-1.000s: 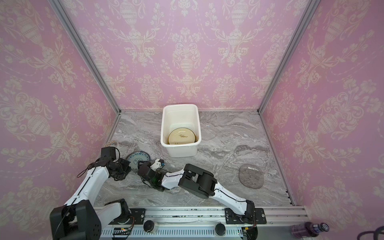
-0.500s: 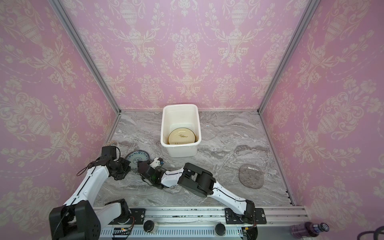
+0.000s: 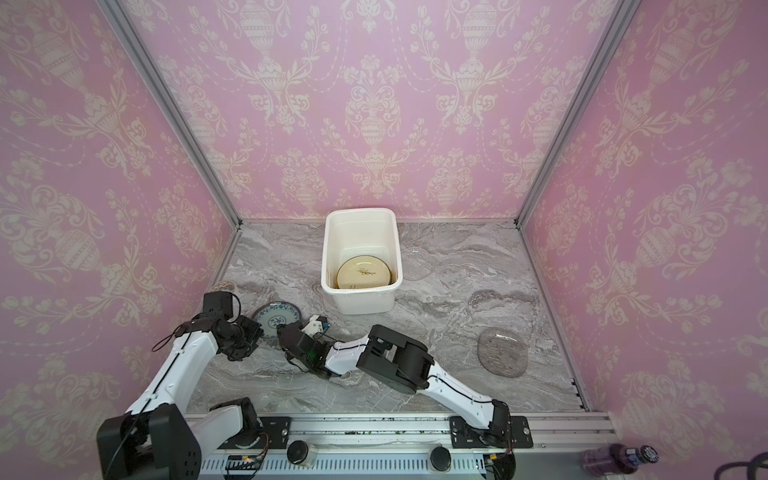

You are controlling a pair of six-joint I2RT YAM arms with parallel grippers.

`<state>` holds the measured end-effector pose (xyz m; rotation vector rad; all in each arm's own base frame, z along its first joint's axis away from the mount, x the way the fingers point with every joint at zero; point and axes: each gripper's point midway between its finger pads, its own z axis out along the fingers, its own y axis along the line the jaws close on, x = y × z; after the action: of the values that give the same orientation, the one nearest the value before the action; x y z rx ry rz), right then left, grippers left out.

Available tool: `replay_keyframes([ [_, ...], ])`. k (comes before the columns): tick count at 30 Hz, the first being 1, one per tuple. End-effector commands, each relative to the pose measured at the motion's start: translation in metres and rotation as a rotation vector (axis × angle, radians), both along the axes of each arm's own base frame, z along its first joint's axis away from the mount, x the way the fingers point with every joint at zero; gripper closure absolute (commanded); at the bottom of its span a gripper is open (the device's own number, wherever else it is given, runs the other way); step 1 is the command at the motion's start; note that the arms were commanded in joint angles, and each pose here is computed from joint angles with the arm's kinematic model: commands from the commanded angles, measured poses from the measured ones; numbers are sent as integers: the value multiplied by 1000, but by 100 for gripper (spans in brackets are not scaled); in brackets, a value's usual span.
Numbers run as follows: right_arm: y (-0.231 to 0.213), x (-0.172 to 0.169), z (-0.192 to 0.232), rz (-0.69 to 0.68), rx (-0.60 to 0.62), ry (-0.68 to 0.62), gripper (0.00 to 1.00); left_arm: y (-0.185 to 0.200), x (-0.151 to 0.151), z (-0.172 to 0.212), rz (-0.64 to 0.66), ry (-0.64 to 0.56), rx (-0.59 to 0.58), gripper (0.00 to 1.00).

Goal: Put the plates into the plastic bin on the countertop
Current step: 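Close the right gripper on the floral plate's rim and tilt it up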

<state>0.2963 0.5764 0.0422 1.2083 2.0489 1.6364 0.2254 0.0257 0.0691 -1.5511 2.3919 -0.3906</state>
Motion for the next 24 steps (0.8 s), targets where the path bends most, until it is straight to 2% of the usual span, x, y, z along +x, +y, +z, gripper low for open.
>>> replay_keyframes([
  [1,-28,-6,-27,-4,-139,58,98,6,-5,20,4,-4,54,39],
  [3,-34,-10,-19,7,-158,62,98,11,-8,29,1,-12,92,27],
  [4,-36,-13,-15,19,-168,63,98,16,-3,45,-3,-49,122,16],
  [5,-38,-17,-11,39,-178,67,98,20,-4,52,-3,-58,154,13],
  [10,-44,-45,4,199,-207,115,99,36,-2,88,-3,-133,273,9],
  [13,-50,-64,10,324,-224,149,98,40,1,103,8,-175,305,8],
  [16,-68,-77,19,470,-314,122,96,43,7,115,9,-209,327,8],
  [18,-87,-83,25,514,-365,101,97,44,11,119,15,-229,332,7],
  [24,-126,-99,58,648,-406,31,99,42,28,133,17,-304,314,7],
])
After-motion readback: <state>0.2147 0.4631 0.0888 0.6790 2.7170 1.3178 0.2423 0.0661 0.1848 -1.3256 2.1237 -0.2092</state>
